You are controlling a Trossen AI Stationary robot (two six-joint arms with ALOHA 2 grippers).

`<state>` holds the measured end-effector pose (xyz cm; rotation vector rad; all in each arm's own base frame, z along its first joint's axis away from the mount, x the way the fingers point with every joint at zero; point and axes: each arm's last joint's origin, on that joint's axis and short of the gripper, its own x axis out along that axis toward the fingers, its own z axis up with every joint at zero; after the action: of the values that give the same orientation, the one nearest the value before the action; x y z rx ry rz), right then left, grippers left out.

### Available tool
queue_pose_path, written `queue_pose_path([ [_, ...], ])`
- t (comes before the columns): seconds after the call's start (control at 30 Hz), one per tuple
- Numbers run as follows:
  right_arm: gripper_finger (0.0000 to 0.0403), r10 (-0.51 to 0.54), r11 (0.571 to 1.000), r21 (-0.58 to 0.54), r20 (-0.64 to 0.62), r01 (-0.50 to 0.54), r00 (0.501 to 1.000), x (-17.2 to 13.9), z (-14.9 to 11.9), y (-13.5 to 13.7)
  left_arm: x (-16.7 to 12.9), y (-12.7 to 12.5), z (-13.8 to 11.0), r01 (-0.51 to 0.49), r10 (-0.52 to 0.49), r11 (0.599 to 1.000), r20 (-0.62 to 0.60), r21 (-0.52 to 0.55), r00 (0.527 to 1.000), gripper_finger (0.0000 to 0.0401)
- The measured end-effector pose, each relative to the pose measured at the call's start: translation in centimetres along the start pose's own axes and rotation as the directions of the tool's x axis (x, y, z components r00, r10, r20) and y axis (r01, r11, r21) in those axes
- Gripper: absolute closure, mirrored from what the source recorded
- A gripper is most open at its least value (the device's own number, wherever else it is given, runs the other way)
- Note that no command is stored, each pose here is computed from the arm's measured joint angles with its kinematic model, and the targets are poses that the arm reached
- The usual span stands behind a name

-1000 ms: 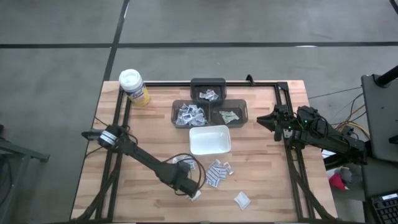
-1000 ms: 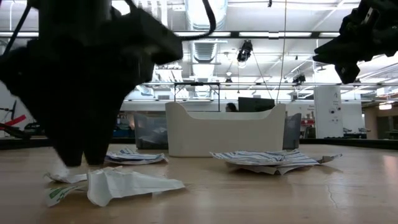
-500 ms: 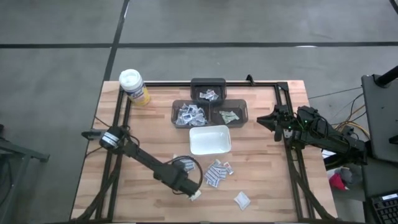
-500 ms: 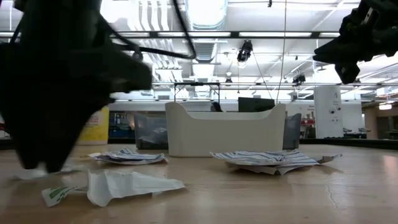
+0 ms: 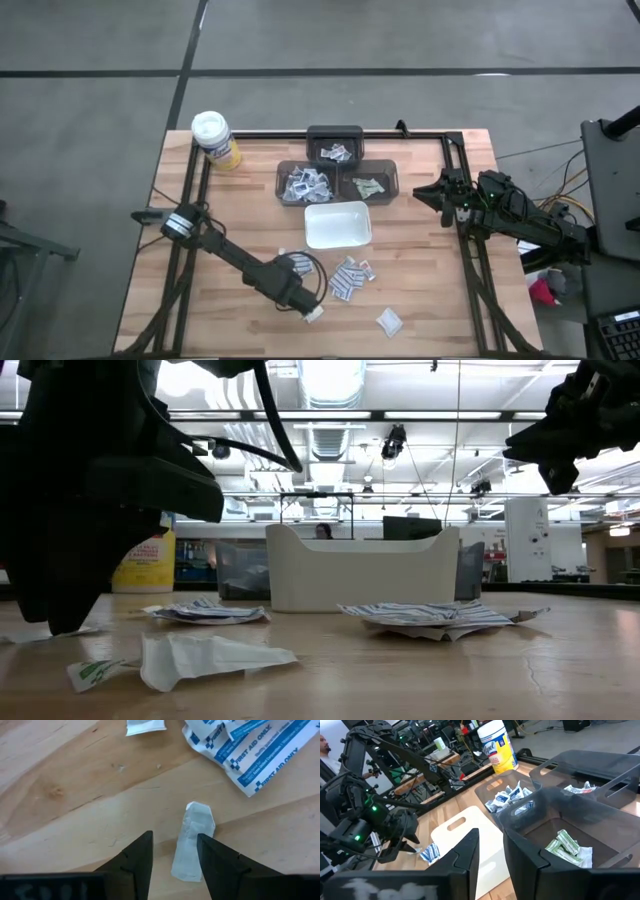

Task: Pick & Place First Aid Supplies
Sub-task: Put the green bandage into the bottom right black bin

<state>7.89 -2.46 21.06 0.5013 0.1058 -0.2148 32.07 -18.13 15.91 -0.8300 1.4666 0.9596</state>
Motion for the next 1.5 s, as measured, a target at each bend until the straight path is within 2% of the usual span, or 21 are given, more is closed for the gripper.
queue_pose_path([
  [0.5, 0.0332, 0.0, 1.0, 0.0, 0.0, 0.0, 1.0, 0.0, 0.0, 0.0, -2.0, -1.0, -0.1, 0.071, -0.071, 0.997, 0.036, 0.019, 0.997, 0.0245],
  [0.8, 0.0318, 0.0, 1.0, 0.0, 0.0, 0.0, 1.0, 0.0, 0.0, 0.0, -1.8, -1.6, -0.1, 0.142, -0.142, 0.99, 0.042, -0.001, 0.989, 0.0245],
  [1.17, 0.033, 0.0, 1.0, 0.0, -0.001, 0.0, 1.0, 0.0, 0.0, 0.0, -0.3, -2.2, -0.1, 0.117, -0.117, 0.993, 0.046, -0.003, 0.992, 0.0247],
  [1.3, 0.0335, 0.0, 1.0, 0.0, 0.0, 0.0, 1.0, 0.0, 0.0, 0.0, -0.2, -2.3, -0.1, 0.116, -0.116, 0.993, 0.046, -0.002, 0.992, 0.0258],
  [1.5, 0.0327, 0.0, 1.0, 0.0, -0.001, 0.0, 1.0, 0.0, 0.0, 0.0, -0.2, -2.5, -0.1, 0.138, -0.139, 0.99, 0.046, 0.019, 0.989, 0.0304],
])
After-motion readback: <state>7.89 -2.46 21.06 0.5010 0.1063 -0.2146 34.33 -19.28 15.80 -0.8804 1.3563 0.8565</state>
